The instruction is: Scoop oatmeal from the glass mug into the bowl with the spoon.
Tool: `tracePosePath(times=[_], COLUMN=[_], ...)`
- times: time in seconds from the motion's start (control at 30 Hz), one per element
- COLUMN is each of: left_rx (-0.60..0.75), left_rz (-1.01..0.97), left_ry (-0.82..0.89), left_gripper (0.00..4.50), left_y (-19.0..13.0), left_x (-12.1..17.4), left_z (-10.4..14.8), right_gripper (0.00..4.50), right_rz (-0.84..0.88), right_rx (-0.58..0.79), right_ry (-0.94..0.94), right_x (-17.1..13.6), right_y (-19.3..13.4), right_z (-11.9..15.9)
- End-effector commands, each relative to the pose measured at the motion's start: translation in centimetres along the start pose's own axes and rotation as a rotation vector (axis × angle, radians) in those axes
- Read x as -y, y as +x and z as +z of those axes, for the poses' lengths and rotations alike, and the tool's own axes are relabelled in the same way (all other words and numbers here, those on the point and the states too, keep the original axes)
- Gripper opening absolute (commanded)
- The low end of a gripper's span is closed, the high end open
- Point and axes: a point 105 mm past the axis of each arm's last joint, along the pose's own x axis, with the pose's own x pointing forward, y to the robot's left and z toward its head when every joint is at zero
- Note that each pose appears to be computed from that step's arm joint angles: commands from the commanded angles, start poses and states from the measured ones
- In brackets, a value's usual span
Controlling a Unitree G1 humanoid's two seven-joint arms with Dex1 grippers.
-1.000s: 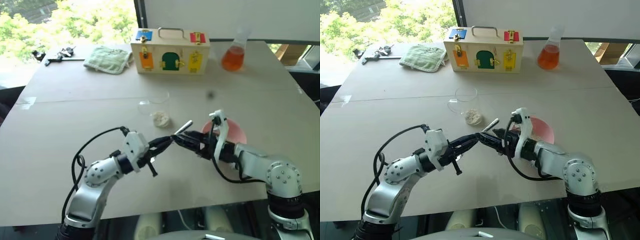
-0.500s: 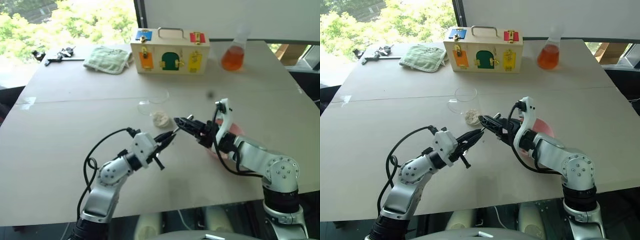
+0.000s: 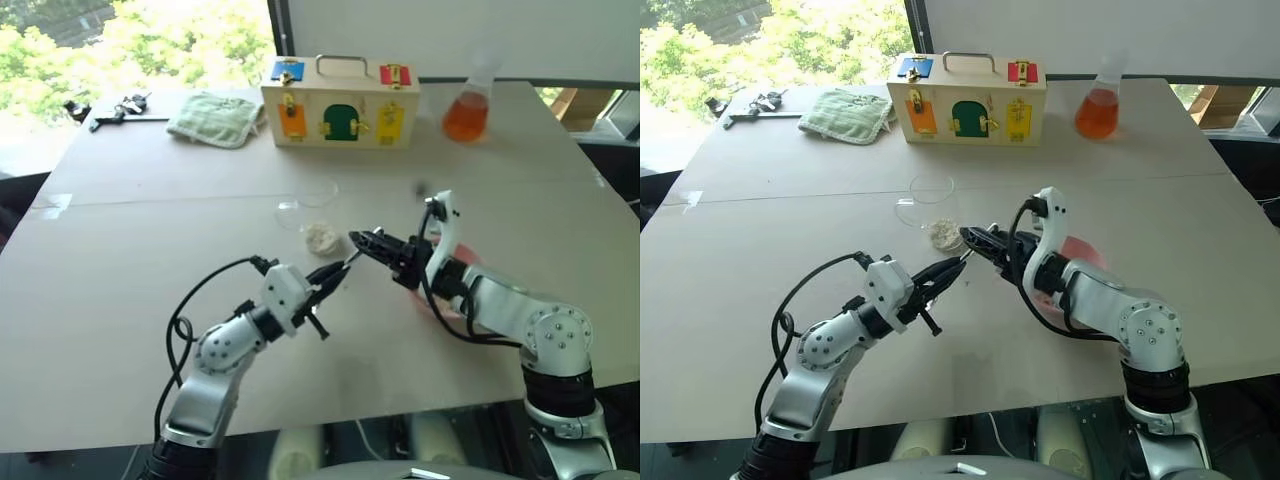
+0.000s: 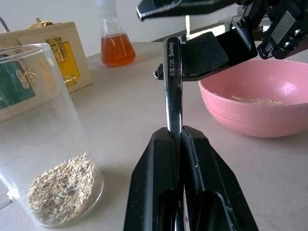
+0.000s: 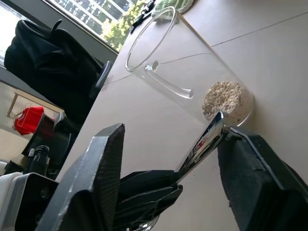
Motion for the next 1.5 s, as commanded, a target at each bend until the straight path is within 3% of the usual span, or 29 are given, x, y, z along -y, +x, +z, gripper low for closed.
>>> tracePosePath(times=[0.03,0.1,0.13,0.73,0.87,1.0,1.23,1.37,1.5], left_rx=[0.066,0.069,0.071,0.046,0.043,0.05,0.095,0.074,0.016], left_rz=[-0.025,-0.029,-0.031,-0.044,-0.012,0.016,0.261,0.43,0.445], left_ry=[0.025,0.023,0.022,-0.05,-0.059,-0.174,-0.196,-0.11,-0.031], left_gripper=[0.0,0.0,0.0,0.0,1.4,3.21,3.21,3.21,3.21], left_y=[0.3,0.3,0.3,-0.3,-0.6,-2.2,-6.5,-7.8,-7.0], left_x=[0.5,0.6,0.6,0.3,-0.3,-1.7,-8.0,-11.4,-12.3], left_z=[1.6,1.7,1.7,1.5,1.8,3.0,4.9,4.3,2.6], right_gripper=[1.11,0.14,0.06,0.06,0.0,0.0,0.0,0.0,0.0], right_rz=[0.04,0.036,0.035,0.035,0.035,0.052,0.043,0.032,0.028], right_rx=[0.017,0.02,0.02,0.027,0.037,0.053,0.106,0.162,0.202], right_ry=[-0.024,-0.021,-0.019,0.001,-0.001,-0.009,-0.066,-0.1,-0.152], right_x=[-1.0,-0.9,-0.9,-0.7,-0.6,-0.5,-0.5,-0.9,-1.5], right_y=[0.0,0.1,0.1,0.0,0.0,-1.3,-3.4,-3.4,-3.7], right_z=[0.5,0.5,0.6,0.8,1.4,2.8,6.6,9.0,11.1])
